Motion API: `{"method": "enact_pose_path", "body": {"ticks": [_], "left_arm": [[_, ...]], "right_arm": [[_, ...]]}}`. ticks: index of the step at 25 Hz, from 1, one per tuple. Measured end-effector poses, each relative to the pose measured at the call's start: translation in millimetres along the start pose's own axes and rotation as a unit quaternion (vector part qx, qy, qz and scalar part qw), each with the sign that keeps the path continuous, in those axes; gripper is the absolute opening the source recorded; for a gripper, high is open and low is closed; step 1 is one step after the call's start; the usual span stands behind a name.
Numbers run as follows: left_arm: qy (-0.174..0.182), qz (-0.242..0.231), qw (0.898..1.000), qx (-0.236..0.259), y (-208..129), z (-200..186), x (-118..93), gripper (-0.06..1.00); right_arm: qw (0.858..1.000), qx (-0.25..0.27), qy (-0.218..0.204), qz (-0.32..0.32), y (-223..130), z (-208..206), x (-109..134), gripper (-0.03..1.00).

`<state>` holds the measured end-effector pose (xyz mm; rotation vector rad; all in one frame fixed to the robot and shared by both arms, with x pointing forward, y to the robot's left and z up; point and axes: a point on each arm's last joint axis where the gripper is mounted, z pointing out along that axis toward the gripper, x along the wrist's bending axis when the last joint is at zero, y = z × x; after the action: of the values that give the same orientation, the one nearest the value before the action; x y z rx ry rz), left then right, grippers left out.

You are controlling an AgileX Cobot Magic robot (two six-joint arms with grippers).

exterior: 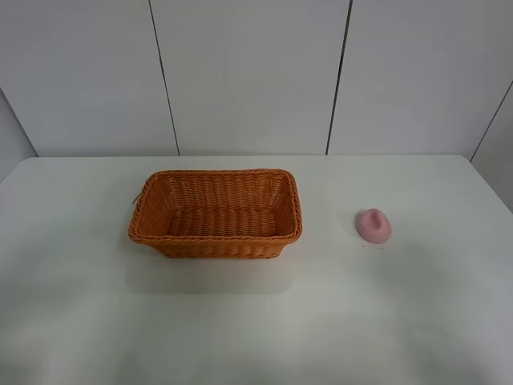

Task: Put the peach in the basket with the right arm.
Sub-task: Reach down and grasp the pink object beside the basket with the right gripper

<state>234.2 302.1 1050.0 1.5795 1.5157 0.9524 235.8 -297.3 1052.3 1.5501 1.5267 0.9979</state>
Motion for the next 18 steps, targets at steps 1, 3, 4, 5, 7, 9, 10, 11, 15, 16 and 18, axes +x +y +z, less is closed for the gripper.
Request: {"method": "enact_pose_path", "body": {"ticks": [1, 3, 4, 5, 7, 9, 10, 11, 15, 16, 18], "left_arm": [[0.000, 0.000, 1.000, 0.000, 0.0, 0.0, 0.0, 0.99], [0.000, 0.000, 1.000, 0.000, 0.0, 0.0, 0.0, 0.99], [0.000, 0.000, 1.000, 0.000, 0.0, 0.0, 0.0, 0.99], [0.000, 0.000, 1.000, 0.000, 0.0, 0.0, 0.0, 0.99], [0.000, 0.000, 1.000, 0.000, 0.0, 0.0, 0.0, 0.99], [0.000, 0.000, 1.000, 0.000, 0.0, 0.0, 0.0, 0.99], [0.000, 0.000, 1.000, 0.000, 0.0, 0.0, 0.0, 0.99], [0.000, 0.000, 1.000, 0.000, 0.0, 0.0, 0.0, 0.99], [0.000, 0.000, 1.000, 0.000, 0.0, 0.0, 0.0, 0.99], [0.000, 0.000, 1.000, 0.000, 0.0, 0.0, 0.0, 0.99], [0.000, 0.000, 1.000, 0.000, 0.0, 0.0, 0.0, 0.99]], "right_arm": [[1.000, 0.000, 0.000, 0.000, 0.0, 0.0, 0.1, 0.70], [1.000, 0.000, 0.000, 0.000, 0.0, 0.0, 0.1, 0.70], [1.000, 0.000, 0.001, 0.001, 0.0, 0.0, 0.2, 0.70], [1.000, 0.000, 0.001, 0.001, 0.0, 0.0, 0.2, 0.70], [1.000, 0.000, 0.001, 0.001, 0.0, 0.0, 0.2, 0.70], [1.000, 0.000, 0.001, 0.001, 0.0, 0.0, 0.2, 0.70], [1.000, 0.000, 0.001, 0.001, 0.0, 0.0, 0.2, 0.70], [1.000, 0.000, 0.000, 0.000, 0.0, 0.0, 0.1, 0.70], [0.999, 0.036, -0.001, 0.001, 7.8, 9.3, 0.1, 0.70], [0.998, 0.057, -0.002, 0.001, 12.5, 15.6, 0.2, 0.70], [0.995, 0.097, -0.003, 0.002, 24.5, 29.7, 0.3, 0.70]]}}
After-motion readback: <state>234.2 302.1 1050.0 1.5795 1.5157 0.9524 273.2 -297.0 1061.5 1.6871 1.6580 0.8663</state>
